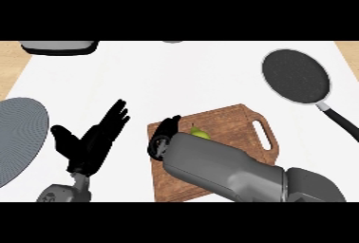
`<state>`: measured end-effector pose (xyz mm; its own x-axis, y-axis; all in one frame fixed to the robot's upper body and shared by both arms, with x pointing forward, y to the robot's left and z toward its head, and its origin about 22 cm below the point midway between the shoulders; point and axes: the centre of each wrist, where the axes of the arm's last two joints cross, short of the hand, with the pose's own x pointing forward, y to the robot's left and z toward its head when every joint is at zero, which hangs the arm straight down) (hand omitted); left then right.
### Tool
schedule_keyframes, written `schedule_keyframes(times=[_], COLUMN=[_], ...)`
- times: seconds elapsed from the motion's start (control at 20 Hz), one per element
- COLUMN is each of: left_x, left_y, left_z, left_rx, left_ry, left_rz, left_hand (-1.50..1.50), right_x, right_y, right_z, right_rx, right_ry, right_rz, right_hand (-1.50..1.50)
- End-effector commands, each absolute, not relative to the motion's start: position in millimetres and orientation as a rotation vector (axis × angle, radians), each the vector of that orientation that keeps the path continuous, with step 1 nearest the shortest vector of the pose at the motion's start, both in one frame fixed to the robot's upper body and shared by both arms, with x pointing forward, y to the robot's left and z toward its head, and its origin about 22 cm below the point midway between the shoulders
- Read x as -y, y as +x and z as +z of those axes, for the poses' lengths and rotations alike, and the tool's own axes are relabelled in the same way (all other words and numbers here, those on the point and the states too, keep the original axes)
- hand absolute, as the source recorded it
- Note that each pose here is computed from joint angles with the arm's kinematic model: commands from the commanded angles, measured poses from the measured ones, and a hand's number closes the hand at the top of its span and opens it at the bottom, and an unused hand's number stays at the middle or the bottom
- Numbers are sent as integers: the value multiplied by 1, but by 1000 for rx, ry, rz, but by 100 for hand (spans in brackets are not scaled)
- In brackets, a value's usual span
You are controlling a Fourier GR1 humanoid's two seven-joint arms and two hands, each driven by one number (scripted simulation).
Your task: Pick the pear from the cutting board and place it in the pan
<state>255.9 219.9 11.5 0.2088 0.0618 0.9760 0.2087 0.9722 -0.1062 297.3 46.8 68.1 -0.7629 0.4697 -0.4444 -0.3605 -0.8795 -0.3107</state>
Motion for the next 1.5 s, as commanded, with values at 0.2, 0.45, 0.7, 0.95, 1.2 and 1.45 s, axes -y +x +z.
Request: schedule_keyframes(times=[0.2,0.45,0.7,0.95,1.2,1.45], left_x=[-223,-203,-209,-214,-220,-233], left_y=[256,252,252,252,257,247], left_z=[26,8,16,9,17,6], left_rx=[1358,1350,1370,1351,1369,1345], left_ry=[-258,-254,-246,-250,-215,-171], left_rz=[-88,-91,-101,-91,-79,-19], left_hand=[0,0,0,0,0,0], right_x=[-43,-23,-9,-20,26,73], right_y=[306,313,311,322,360,408], right_z=[59,40,28,21,31,73], right_rx=[281,288,426,494,631,766], right_ry=[-747,-769,-734,-779,-902,-956], right_rz=[2581,2601,2697,2736,2298,1559], right_hand=[-150,-150,150,150,150,150])
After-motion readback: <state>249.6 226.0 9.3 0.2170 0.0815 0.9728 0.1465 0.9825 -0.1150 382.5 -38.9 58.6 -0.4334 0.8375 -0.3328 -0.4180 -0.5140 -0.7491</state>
